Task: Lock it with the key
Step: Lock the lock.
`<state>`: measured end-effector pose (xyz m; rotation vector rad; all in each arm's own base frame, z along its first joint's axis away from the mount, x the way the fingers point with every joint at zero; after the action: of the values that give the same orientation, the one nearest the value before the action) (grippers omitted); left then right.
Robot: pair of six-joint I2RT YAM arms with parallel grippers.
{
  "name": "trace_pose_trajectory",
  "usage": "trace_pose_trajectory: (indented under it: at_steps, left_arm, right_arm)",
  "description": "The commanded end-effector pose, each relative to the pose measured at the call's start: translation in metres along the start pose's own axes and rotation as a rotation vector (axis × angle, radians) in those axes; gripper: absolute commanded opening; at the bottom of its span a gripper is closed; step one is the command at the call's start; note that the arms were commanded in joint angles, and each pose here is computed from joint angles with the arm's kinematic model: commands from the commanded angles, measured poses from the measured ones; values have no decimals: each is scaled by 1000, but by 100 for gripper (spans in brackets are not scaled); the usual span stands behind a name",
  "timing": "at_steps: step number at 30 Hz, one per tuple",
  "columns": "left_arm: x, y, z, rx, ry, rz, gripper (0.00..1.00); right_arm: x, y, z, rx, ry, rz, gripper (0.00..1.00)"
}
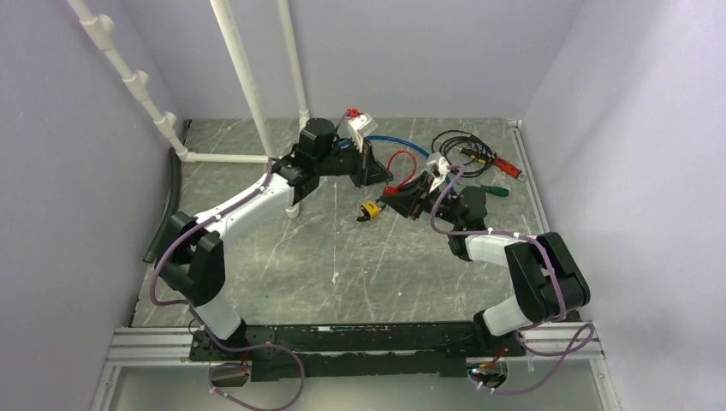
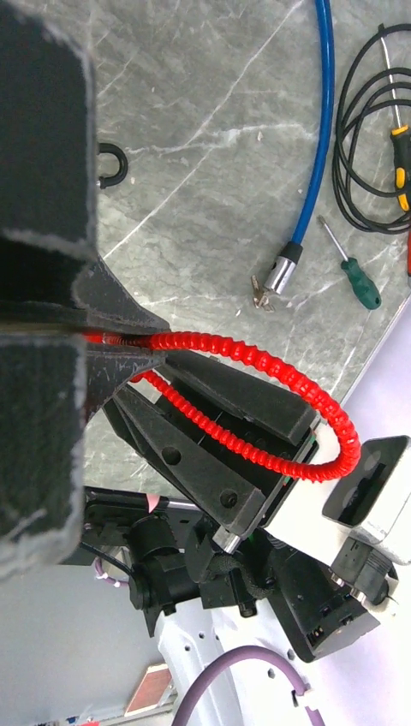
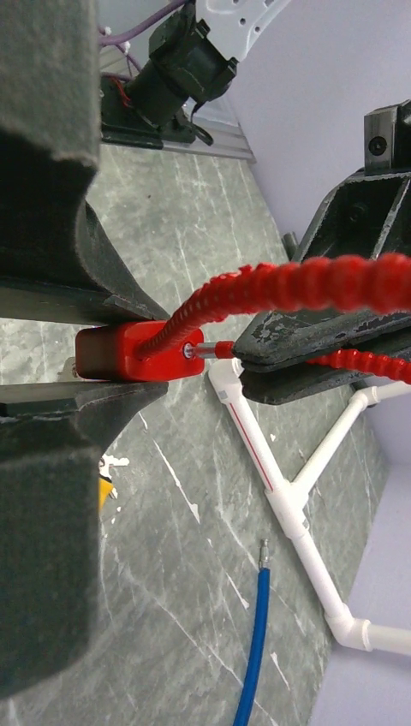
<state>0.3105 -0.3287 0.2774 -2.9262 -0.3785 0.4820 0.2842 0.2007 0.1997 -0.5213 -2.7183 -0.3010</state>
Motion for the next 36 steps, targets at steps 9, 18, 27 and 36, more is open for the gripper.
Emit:
trace_pose_trajectory:
  at_steps: [9,18,27,36]
  left_arm:
    - [-19,0,16,59,81,63,0]
    - [-27,14,45,144,83,78,0]
    - [-29,10,67,197,12,93,0]
    - [-27,16,79,246,-71,104,0]
  right_arm:
    - [2,2,-29,-88,-65,-17,0]
    - [5,4,-35,-89,-74,-25,0]
    - [5,-5,-56,-154,-106,-6,0]
    - [18,-9,-71,-171,-169,-60,0]
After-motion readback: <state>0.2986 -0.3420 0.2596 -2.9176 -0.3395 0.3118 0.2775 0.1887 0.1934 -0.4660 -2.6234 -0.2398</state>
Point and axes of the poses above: each gripper's point midway between its finger pads, its own y axis out along the fingers, its own x axis along the line the jaws close on, z = x × y, the point moved 5 cm from there along -y, back along the fingers, and after that the axes turned 7 degrees about y, right-handed, at the moved point
